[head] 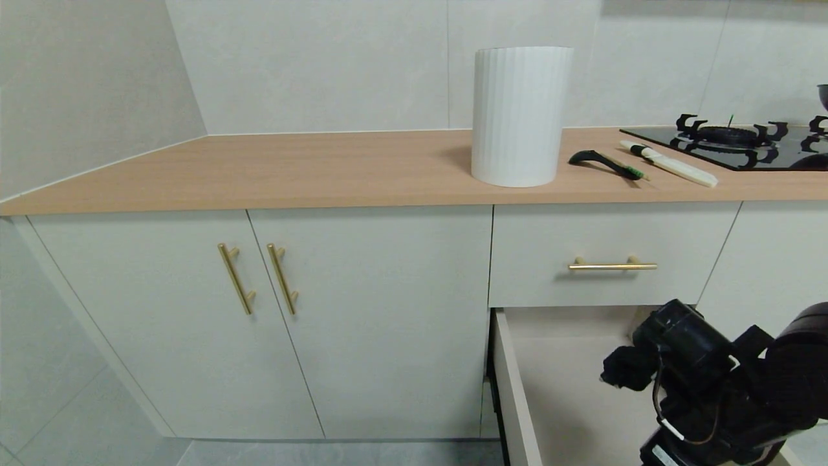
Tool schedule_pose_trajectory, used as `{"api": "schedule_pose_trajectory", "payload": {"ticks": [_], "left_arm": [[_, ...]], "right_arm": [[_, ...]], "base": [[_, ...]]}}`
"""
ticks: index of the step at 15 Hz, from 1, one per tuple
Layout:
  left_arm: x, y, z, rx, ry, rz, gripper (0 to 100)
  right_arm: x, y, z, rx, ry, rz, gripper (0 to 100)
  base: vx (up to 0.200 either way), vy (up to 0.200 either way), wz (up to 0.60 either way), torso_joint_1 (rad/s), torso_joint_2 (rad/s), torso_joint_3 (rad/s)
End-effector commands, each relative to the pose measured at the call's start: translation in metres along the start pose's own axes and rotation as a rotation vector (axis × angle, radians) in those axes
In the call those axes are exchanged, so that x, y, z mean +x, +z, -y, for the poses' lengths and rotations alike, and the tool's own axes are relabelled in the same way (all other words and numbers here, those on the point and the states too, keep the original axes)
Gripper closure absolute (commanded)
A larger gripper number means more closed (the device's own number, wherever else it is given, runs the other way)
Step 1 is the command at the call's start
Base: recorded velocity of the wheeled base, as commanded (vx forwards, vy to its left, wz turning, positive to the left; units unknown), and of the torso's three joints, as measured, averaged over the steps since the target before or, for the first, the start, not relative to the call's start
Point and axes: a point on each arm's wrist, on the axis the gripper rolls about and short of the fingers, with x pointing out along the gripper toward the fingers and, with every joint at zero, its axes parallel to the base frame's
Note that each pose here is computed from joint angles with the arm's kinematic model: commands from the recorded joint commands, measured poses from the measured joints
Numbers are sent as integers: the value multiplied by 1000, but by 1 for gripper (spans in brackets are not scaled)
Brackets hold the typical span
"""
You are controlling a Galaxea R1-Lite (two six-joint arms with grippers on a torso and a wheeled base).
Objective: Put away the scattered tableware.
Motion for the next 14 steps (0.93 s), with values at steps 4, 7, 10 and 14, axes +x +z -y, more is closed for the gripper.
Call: {"api": "schedule_pose_trajectory", "payload": {"ticks": [4, 7, 10, 14], "left_arm": [[0, 0, 0, 0, 0, 0, 0], [0, 0, 0, 0, 0, 0, 0], [0, 0, 0, 0, 0, 0, 0], [0, 0, 0, 0, 0, 0, 0]], "right_arm": [[-52, 26, 30, 322, -14, 258, 0], [-76, 23, 47, 386, -40, 353, 0], [-87, 19, 57, 419, -62, 398, 0], [-92, 16, 57, 397, -72, 418, 0]], "base": [[0, 0, 0, 0, 0, 0], [0, 0, 0, 0, 0, 0], [0, 0, 0, 0, 0, 0], [0, 0, 0, 0, 0, 0]]}}
